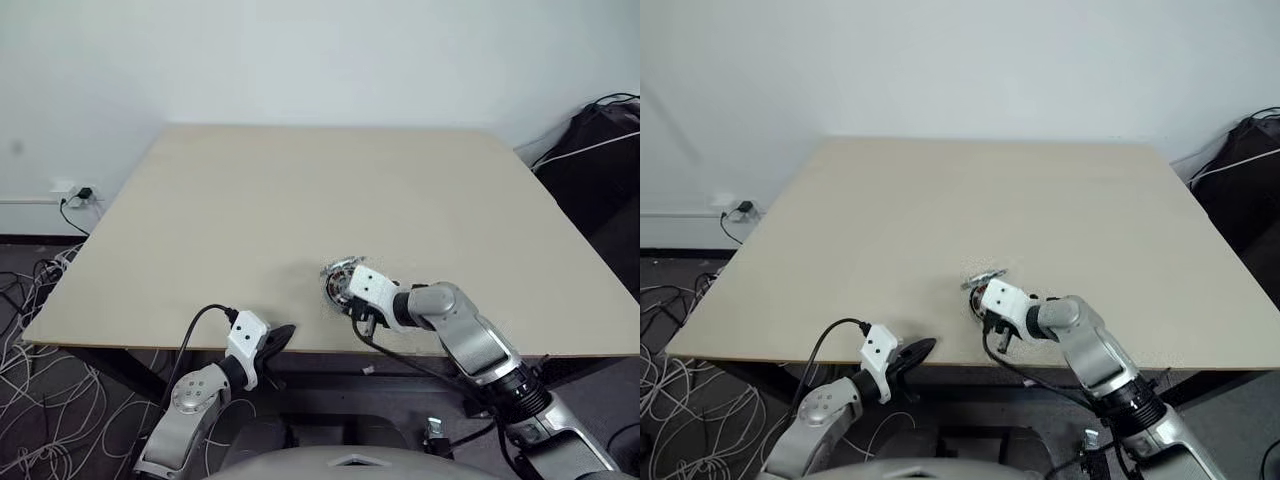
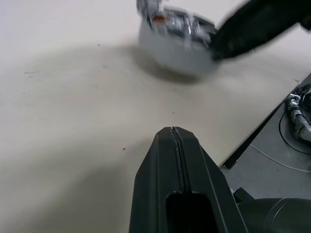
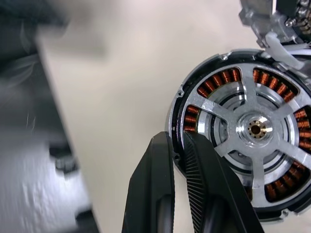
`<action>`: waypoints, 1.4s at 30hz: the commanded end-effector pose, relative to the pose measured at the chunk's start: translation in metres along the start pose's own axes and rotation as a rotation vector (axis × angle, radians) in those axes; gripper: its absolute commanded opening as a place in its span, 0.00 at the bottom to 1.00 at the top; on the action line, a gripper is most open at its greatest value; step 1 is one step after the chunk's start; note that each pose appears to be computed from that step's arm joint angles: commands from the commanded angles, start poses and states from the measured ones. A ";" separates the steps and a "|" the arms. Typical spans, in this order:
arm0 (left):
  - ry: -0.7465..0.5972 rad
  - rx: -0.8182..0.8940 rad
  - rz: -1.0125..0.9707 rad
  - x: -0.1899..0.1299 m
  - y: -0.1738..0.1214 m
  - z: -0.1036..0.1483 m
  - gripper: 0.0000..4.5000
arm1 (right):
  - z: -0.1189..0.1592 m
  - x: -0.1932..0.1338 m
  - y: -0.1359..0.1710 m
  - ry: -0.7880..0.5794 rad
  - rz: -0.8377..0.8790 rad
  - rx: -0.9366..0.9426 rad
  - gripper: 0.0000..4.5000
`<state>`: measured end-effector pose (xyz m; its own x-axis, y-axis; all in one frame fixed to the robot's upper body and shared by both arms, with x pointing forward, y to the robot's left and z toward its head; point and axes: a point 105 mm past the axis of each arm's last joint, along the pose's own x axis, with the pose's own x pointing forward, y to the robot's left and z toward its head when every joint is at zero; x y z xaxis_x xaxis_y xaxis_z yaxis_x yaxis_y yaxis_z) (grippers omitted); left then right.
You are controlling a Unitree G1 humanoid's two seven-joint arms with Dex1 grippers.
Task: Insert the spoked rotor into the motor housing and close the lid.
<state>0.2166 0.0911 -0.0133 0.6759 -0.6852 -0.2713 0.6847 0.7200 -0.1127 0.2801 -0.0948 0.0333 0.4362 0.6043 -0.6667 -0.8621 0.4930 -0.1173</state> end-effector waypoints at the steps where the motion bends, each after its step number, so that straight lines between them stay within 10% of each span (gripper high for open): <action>1: -0.048 0.034 -0.015 0.002 0.001 0.013 0.00 | 0.020 -0.017 -0.017 -0.061 -0.150 0.108 0.02; 16: -0.048 0.023 -0.023 0.004 -0.001 0.012 0.00 | 0.032 -0.017 -0.011 -0.039 -0.240 0.611 0.02; 33: -0.040 0.014 -0.018 0.001 -0.002 0.010 0.00 | 0.032 0.017 0.016 -0.019 -0.234 0.755 0.02; 42: -0.040 0.014 -0.020 0.002 -0.002 0.011 0.00 | 0.046 0.031 0.025 -0.067 -0.190 0.773 0.66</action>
<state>0.2152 0.0893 -0.0134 0.6654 -0.6963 -0.2690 0.6942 0.7097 -0.1200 0.2850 -0.0637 0.0306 0.5856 0.3993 -0.7055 -0.3184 0.9136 0.2529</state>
